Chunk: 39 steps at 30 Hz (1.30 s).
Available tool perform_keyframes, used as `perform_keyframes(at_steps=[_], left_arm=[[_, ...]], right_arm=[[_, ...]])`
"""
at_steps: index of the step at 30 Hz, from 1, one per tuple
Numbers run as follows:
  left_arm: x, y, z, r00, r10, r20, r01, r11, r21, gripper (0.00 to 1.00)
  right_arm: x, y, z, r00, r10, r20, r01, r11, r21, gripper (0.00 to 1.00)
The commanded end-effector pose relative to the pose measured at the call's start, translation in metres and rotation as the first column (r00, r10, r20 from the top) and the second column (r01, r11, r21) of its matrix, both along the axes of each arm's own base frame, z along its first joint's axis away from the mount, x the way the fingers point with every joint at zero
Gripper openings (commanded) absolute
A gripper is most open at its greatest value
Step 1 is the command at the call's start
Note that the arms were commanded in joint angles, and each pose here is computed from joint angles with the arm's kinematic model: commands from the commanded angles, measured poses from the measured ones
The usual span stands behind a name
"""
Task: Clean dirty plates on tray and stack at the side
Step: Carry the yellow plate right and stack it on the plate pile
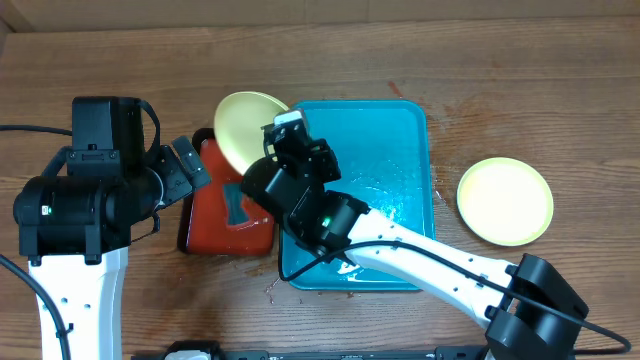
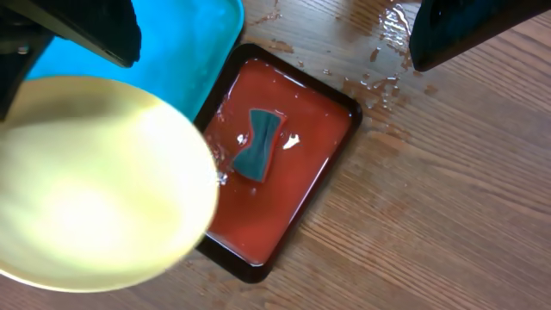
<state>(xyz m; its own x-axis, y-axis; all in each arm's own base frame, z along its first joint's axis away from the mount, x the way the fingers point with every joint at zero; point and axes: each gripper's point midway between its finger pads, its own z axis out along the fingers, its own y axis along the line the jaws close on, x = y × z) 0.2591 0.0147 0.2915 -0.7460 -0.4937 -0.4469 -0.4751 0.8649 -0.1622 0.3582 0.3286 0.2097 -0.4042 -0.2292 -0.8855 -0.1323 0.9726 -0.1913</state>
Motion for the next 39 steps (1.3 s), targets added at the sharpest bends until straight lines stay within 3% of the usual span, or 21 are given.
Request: perform_keyframes(at_steps=[1,8,14,17,20,22,23,27,32,34,37,39], left_arm=[[0.002,0.004,0.006,1.000,0.008,0.015,-0.008,1.000,0.014,1.00],[0.002,0.004,0.006,1.000,0.008,0.015,-0.008,1.000,0.014,1.00],[0.002,0.004,0.006,1.000,0.008,0.015,-0.008,1.000,0.014,1.00],[0.002,0.004,0.006,1.000,0.008,0.015,-0.008,1.000,0.014,1.00],[0.002,0.004,0.006,1.000,0.008,0.015,-0.008,1.000,0.013,1.00],[0.002,0.004,0.006,1.000,0.008,0.015,-0.008,1.000,0.013,1.00],[0.002,0.004,0.006,1.000,0.008,0.015,-0.008,1.000,0.013,1.00],[0.002,0.004,0.006,1.000,0.008,0.015,-0.008,1.000,0.013,1.00],[0.002,0.004,0.006,1.000,0.007,0.015,-0.008,1.000,0.013,1.00],[0.002,0.004,0.006,1.000,0.008,0.015,-0.008,1.000,0.013,1.00],[0.002,0.004,0.006,1.000,0.008,0.015,-0.008,1.000,0.013,1.00],[0.002,0.004,0.006,1.000,0.007,0.015,-0.008,1.000,0.013,1.00]], right_arm=[[-0.005,0.018,0.014,0.989,0.121,-0.084,-0.104,0.977,0.189,0.04],[-0.007,-0.022,0.036,0.959,0.104,-0.265,0.041,0.869,0.493,0.04],[0.005,-0.137,0.081,0.935,0.067,-0.348,0.173,0.771,0.614,0.04],[0.008,-0.223,0.065,0.881,-0.082,-0.467,0.377,0.719,0.584,0.04],[-0.001,-0.302,0.031,0.769,-0.206,-0.605,0.568,0.652,0.501,0.04],[-0.017,-0.338,0.004,0.681,-0.214,-0.701,0.657,0.602,0.454,0.04],[-0.035,-0.361,-0.020,0.599,-0.192,-0.777,0.717,0.560,0.415,0.04],[-0.070,-0.407,-0.070,0.463,-0.208,-0.862,0.821,0.468,0.328,0.04],[-0.092,-0.439,-0.125,0.415,-0.235,-0.879,0.894,0.283,0.347,0.04],[-0.093,-0.437,-0.133,0.428,-0.217,-0.878,0.890,0.269,0.367,0.04],[-0.101,-0.442,-0.144,0.385,-0.263,-0.885,0.909,0.274,0.314,0.06],[-0.103,-0.446,-0.145,0.366,-0.285,-0.886,0.918,0.267,0.294,0.13]])
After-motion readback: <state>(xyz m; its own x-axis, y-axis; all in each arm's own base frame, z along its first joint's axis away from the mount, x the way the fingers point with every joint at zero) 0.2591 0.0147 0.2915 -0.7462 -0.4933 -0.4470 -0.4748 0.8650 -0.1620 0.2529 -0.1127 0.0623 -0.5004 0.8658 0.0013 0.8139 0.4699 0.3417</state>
